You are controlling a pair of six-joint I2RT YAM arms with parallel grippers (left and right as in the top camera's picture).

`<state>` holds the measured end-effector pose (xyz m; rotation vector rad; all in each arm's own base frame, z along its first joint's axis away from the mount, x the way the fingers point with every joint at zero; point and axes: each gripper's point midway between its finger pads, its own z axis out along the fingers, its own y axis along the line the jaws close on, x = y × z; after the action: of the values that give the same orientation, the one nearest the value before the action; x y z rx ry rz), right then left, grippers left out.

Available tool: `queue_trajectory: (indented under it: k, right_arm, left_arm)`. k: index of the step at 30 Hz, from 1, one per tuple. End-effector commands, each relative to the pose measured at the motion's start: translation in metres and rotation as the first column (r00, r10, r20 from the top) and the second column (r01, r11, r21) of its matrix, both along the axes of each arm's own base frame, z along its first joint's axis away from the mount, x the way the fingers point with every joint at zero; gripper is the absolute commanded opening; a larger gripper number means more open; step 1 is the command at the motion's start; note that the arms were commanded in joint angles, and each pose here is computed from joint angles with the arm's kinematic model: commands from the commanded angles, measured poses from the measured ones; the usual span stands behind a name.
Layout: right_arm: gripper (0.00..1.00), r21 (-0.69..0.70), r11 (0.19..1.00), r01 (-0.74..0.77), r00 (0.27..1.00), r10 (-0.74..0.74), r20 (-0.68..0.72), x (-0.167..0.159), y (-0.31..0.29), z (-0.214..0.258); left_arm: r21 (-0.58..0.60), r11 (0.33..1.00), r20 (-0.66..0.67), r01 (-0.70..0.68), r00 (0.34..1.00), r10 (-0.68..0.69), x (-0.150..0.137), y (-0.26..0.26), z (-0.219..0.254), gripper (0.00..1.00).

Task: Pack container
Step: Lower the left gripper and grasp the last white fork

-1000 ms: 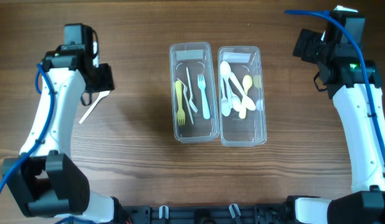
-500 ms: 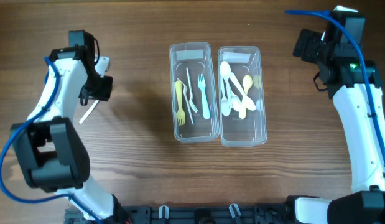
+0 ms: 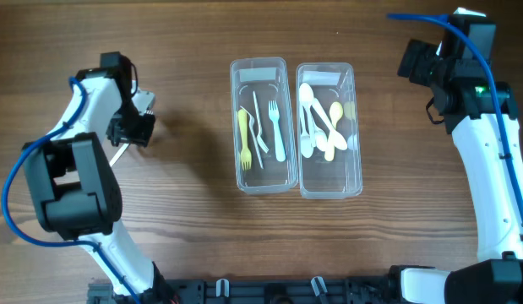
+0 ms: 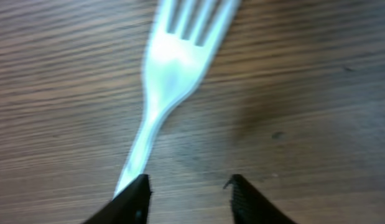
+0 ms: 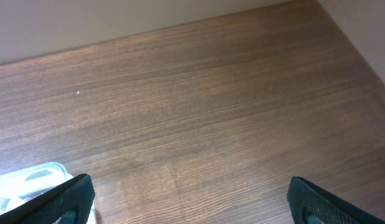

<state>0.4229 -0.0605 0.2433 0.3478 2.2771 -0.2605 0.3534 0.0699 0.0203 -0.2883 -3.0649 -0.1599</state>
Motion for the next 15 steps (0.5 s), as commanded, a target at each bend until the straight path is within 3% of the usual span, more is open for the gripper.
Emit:
queue_trajectory:
  k: [1,7,15]
  right_arm:
    - [1.0,-0.015,1.0,-0.008,1.0,0.008,-0.002,0.002,-0.001,0.001]
    - [1.0,-0.015,1.0,-0.008,1.0,0.008,-0.002,0.002,-0.001,0.001]
    - [1.0,-0.015,1.0,-0.008,1.0,0.008,-0.002,0.002,-0.001,0.001]
  left_arm:
    - [-0.013,1.0,0.011,-0.027,1.0,0.027,0.0,0.015,-0.005,0.51]
    - [-0.087,0.996,0.047,0.035,0.998,-0.031,0.008,0.009,-0.006,0.53]
    - [-0.099,0.991,0.055,0.085,0.995,-0.08,0.011,0.008,-0.011,0.52]
